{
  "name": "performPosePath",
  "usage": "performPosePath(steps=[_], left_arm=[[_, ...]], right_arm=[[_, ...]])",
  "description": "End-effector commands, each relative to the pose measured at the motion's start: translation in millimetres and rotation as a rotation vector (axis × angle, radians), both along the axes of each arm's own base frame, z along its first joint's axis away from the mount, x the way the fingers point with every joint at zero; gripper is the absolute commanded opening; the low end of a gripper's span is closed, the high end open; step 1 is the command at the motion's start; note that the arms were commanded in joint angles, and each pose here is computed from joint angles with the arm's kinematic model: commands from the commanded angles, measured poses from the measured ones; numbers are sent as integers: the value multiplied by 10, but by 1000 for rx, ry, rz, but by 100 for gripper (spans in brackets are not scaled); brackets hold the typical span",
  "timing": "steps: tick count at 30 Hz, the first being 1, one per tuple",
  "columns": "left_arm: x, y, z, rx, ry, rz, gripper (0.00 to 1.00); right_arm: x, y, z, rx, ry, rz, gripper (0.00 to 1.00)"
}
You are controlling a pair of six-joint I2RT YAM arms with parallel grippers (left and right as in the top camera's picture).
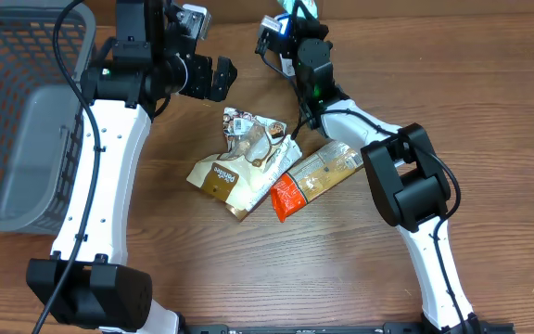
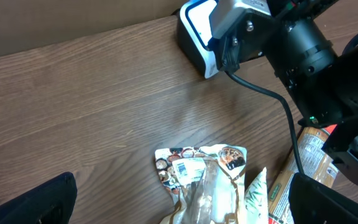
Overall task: Scan the item barcode
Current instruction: 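Lift the green packet with the right gripper up to the scanner, then carry the green packet right and release it on the table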
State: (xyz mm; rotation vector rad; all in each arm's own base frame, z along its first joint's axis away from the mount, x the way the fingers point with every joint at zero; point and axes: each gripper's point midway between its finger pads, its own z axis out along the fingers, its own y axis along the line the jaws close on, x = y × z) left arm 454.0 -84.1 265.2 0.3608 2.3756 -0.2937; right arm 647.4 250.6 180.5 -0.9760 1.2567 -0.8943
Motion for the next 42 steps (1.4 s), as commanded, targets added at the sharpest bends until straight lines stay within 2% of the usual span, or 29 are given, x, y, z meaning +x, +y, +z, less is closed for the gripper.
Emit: performPosePath(steps=[1,19,27,31,35,37,38,42], left_arm=[[-8,-6,110,10,-35,-15,100],[-8,-6,110,10,-35,-15,100],[-8,-6,110,10,-35,-15,100],[-8,-6,110,10,-35,-15,100],[-8,-8,110,10,-35,-15,100],[-8,-8,110,10,-35,-15,100],[-8,-6,110,10,-35,-15,100],[-8,-6,110,10,-35,-15,100]], right_arm=[[32,-87,116,-31,3,-41,4],[-26,-40,95,-41,27,-78,4],[-129,-153,551,22,44,-116,4],[-311,-377,1092,201,46,-189,4],[-641,-638,1642,451,74,-246,4],[-929,-769,1855,648,149,-254,4],[-1008,-811,1884,698,175,-258,4],[-1567,-1183,1968,1129,338,-345,4]])
